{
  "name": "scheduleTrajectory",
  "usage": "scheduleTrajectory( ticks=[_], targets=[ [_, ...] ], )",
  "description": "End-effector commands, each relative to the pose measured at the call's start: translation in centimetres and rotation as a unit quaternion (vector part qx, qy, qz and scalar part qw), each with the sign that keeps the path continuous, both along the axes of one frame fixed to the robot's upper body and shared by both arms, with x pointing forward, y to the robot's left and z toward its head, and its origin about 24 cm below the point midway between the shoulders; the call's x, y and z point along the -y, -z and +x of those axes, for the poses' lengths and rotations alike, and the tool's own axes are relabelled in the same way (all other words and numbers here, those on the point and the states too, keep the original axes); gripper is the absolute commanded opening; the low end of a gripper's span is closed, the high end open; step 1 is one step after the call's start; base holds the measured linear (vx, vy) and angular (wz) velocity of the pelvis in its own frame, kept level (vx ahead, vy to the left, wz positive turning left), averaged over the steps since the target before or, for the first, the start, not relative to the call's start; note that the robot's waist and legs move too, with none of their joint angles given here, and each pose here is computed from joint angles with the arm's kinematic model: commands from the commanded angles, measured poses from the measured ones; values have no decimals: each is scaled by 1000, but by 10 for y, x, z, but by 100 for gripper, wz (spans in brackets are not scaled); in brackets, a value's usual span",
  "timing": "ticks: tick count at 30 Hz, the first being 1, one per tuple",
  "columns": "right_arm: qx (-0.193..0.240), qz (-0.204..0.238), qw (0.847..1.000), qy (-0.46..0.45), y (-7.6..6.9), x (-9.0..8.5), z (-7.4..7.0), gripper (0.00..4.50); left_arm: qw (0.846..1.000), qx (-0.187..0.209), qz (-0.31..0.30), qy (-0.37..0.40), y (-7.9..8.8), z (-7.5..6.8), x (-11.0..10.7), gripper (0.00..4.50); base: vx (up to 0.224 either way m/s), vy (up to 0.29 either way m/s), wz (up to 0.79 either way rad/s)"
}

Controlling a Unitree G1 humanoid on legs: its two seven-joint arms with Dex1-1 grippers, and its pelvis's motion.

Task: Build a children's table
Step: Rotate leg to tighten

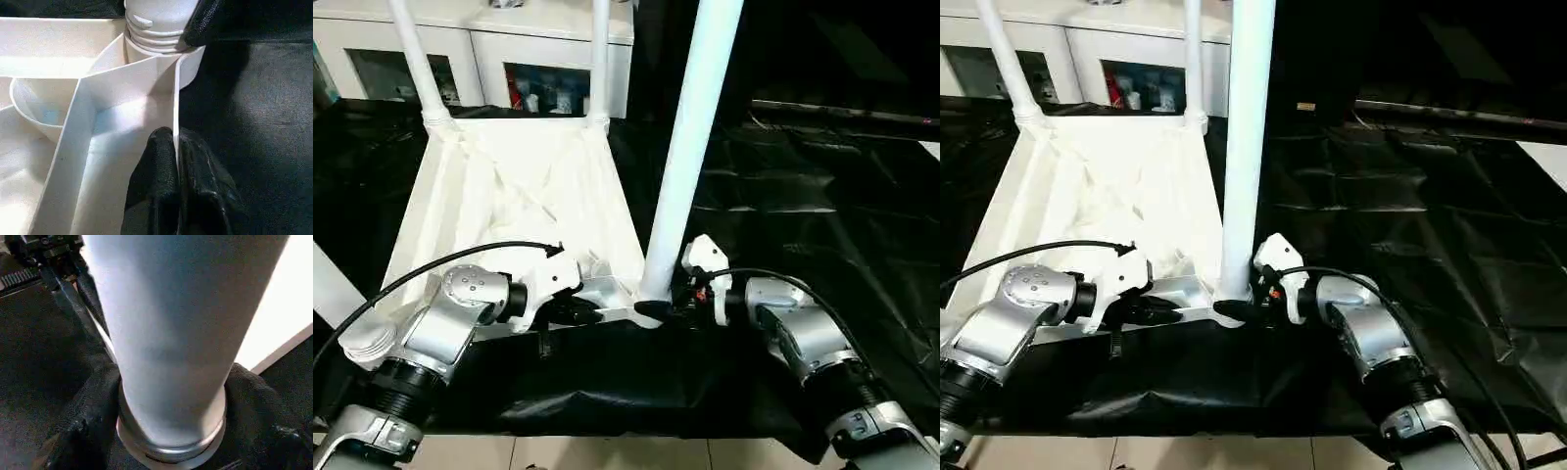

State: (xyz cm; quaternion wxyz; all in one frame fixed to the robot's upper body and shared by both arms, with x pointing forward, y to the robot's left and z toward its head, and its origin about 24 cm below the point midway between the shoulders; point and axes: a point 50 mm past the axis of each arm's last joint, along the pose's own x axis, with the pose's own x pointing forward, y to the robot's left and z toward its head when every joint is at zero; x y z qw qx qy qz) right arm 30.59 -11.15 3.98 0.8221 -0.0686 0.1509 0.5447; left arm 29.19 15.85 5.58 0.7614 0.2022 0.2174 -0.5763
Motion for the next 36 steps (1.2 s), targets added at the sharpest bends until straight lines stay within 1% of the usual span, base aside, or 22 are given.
scheduleTrajectory(
  ticks=[1,2,3,6,9,10,11,13,15,17,18,19,20,21,22,24,26,28,29,31,34,36],
  targets=[
    [7,-8,996,88,6,10,9,274,1000,-2,-18,-10,3,1,9,0,0,0,0],
    [6,-8,994,111,8,10,11,274,1000,5,-11,-23,4,4,9,0,0,0,0],
    [0,-6,987,160,14,10,14,274,998,17,-3,-55,7,11,10,0,0,0,0],
    [-31,-8,963,268,28,1,18,272,991,34,-3,-128,10,29,25,0,0,0,0],
    [-45,-13,948,315,34,-11,19,272,985,44,-2,-166,11,39,40,0,0,0,0],
    [-45,-19,944,328,35,-18,21,272,983,49,1,-179,12,43,47,0,0,0,0],
    [-44,-21,942,331,34,-22,21,272,982,51,2,-182,12,44,52,0,0,0,0],
    [-40,-22,943,329,33,-35,23,272,982,52,0,-183,13,46,64,0,0,0,0],
    [-22,-25,949,315,29,-44,25,272,985,54,-4,-161,12,45,75,0,0,0,0],
    [-21,-5,948,317,25,-45,27,272,987,54,-6,-152,12,44,76,0,0,0,0],
    [-22,8,950,312,23,-45,27,307,987,55,-7,-149,12,44,75,0,0,0,0],
    [-21,27,952,304,20,-44,27,328,988,53,-8,-143,13,42,71,0,0,0,0],
    [-20,29,952,303,20,-44,27,342,988,53,-8,-142,13,42,70,0,0,0,0],
    [-19,32,953,302,19,-43,27,342,989,52,-7,-141,13,42,68,0,0,0,0],
    [-12,33,954,296,17,-38,28,348,989,55,-9,-135,14,41,62,0,0,0,0],
    [1,30,955,294,14,-30,30,379,990,53,-9,-129,14,38,55,0,0,0,0],
    [11,31,957,288,11,-23,32,389,991,50,-8,-124,15,36,50,0,0,0,0],
    [18,37,966,254,6,-14,32,410,992,46,-1,-120,16,34,40,0,0,0,0],
    [19,38,972,232,4,-10,31,410,992,45,-2,-116,16,33,36,0,0,0,0],
    [16,32,988,150,0,0,23,410,995,36,-15,-88,13,27,28,0,0,0,0],
    [-1,38,996,82,-5,9,14,410,998,20,-36,-39,8,18,24,0,0,0,0],
    [-6,11,1000,27,-4,14,6,410,999,1,-42,-7,5,11,22,0,0,0,0]
  ],
)
